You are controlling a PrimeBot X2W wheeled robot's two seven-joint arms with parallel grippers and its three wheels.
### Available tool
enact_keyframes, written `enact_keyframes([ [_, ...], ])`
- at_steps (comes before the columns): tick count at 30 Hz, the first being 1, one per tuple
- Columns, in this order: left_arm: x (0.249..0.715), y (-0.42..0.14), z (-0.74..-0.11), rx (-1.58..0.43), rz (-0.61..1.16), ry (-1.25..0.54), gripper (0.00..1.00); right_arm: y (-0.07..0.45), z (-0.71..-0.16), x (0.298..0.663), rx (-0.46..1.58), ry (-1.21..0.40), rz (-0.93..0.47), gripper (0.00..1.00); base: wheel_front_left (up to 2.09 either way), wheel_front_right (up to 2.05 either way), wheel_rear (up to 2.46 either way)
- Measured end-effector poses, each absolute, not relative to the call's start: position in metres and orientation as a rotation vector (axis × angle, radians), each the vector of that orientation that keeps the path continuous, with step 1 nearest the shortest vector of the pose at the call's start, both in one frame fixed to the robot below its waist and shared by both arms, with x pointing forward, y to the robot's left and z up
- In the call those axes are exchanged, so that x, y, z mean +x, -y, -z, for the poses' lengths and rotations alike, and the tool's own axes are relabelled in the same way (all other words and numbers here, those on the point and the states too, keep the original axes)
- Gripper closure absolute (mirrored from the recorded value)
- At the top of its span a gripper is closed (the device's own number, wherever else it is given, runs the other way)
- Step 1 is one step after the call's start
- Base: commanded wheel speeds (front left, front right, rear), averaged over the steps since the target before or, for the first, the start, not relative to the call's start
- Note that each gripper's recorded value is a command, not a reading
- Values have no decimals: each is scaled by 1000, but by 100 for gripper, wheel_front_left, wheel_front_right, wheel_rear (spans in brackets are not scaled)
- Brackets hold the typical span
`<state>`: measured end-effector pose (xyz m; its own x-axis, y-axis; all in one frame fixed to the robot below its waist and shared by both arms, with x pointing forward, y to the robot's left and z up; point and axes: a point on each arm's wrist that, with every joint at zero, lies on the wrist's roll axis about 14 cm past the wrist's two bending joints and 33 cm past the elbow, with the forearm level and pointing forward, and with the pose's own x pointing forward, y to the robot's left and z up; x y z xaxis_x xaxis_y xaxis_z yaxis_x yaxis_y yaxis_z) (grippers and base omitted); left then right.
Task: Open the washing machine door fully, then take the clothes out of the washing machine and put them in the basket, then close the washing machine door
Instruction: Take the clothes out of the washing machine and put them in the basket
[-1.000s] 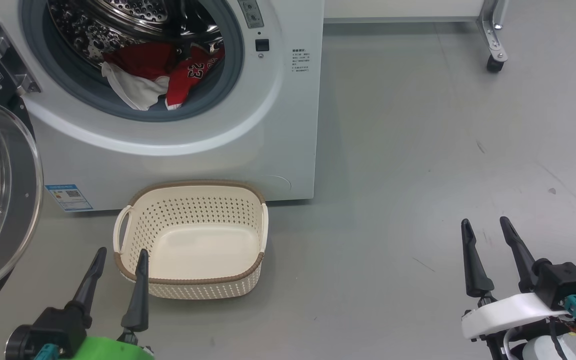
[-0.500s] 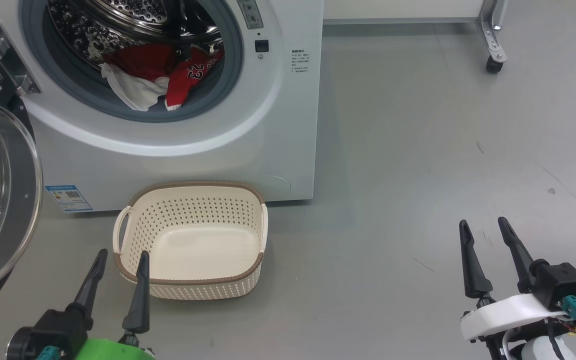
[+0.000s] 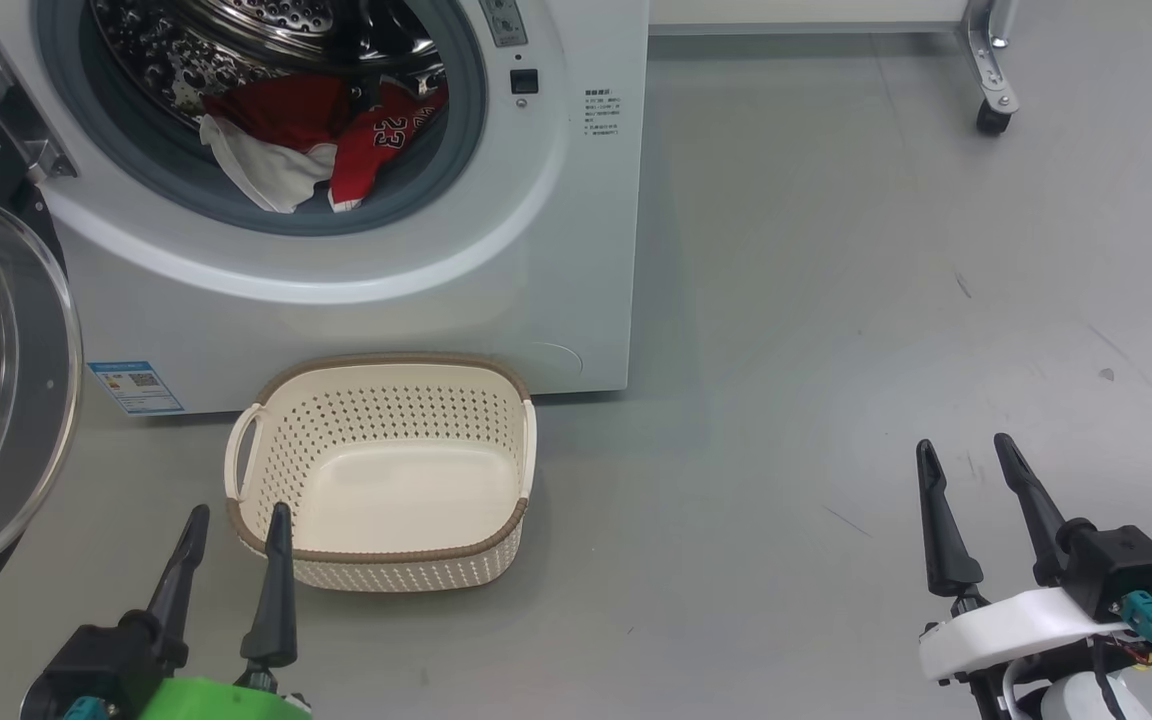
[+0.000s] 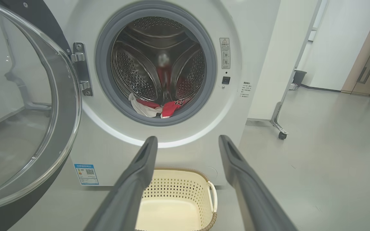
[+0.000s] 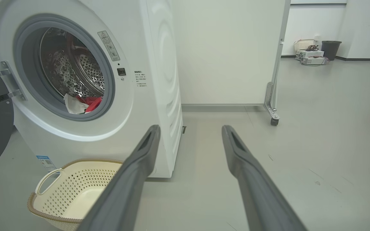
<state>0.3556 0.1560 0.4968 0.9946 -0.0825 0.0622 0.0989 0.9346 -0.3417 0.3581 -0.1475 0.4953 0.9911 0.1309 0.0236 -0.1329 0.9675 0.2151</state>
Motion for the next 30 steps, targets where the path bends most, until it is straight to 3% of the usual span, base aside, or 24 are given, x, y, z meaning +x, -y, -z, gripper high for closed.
enact_keyframes([
  [14, 355, -159, -496, -354, 82, 45, 0, 148, -494, 362, 228, 7, -123, 0, 53, -53, 0],
  [30, 353, -165, -496, -383, 59, 48, 0, 145, -493, 365, 230, 4, -139, 0, 110, -110, 0],
])
